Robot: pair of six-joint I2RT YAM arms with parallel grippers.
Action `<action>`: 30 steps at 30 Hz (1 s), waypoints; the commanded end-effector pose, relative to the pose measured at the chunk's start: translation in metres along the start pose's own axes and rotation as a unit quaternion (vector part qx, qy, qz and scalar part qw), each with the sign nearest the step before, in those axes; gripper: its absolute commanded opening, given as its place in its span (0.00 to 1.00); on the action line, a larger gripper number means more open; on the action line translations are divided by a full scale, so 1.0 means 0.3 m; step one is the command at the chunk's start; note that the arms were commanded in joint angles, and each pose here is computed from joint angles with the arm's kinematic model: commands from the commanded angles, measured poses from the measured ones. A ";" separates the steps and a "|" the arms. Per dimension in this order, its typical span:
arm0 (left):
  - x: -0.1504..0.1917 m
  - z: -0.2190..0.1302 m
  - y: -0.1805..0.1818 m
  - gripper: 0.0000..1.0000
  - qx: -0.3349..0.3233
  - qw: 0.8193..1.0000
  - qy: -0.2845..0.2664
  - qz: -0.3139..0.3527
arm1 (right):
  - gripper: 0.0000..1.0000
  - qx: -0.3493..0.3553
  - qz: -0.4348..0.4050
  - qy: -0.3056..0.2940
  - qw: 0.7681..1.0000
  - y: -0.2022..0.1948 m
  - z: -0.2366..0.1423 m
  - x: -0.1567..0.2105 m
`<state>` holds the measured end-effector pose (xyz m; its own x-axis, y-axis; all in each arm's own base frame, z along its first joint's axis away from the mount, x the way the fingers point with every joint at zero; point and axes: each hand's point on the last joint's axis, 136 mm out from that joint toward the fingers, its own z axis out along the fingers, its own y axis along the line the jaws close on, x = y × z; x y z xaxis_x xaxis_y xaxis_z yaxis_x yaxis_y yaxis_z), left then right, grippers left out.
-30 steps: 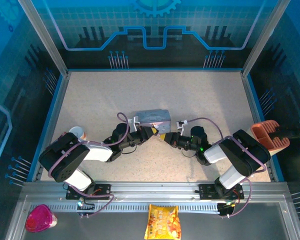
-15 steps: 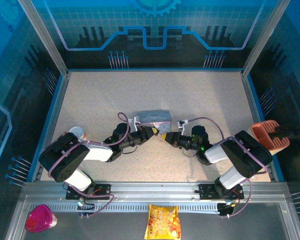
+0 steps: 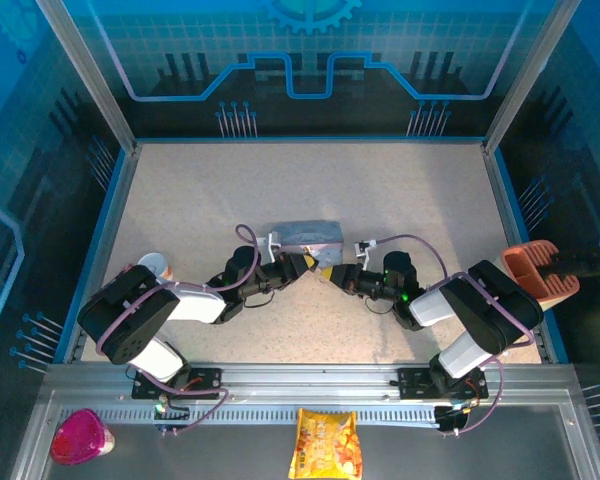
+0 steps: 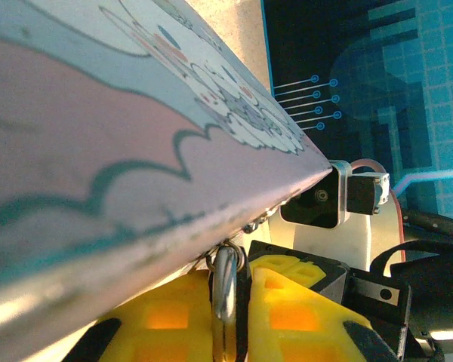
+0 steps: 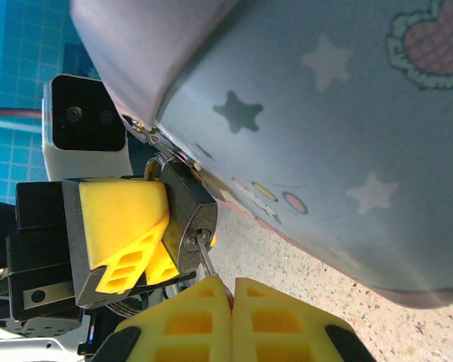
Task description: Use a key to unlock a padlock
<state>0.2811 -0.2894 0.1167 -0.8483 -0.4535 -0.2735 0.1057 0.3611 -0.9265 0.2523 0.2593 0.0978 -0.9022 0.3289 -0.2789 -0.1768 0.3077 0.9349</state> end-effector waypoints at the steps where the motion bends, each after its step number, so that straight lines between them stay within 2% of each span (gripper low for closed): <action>1: 0.133 0.004 -0.156 0.00 0.090 0.991 0.089 0.043 | 0.00 -0.015 -0.028 -0.030 0.999 0.049 0.003 -0.056; 30: 0.137 -0.005 -0.170 0.00 0.100 0.990 0.093 0.041 | 0.00 -0.001 -0.039 -0.046 0.998 0.063 -0.035 -0.102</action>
<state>0.2765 -0.2943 0.1199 -0.8590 -0.4316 -0.2753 0.1242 0.3460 -0.9300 0.2495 0.2519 0.1031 -0.9017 0.3204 -0.2904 -0.1791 0.3344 0.9252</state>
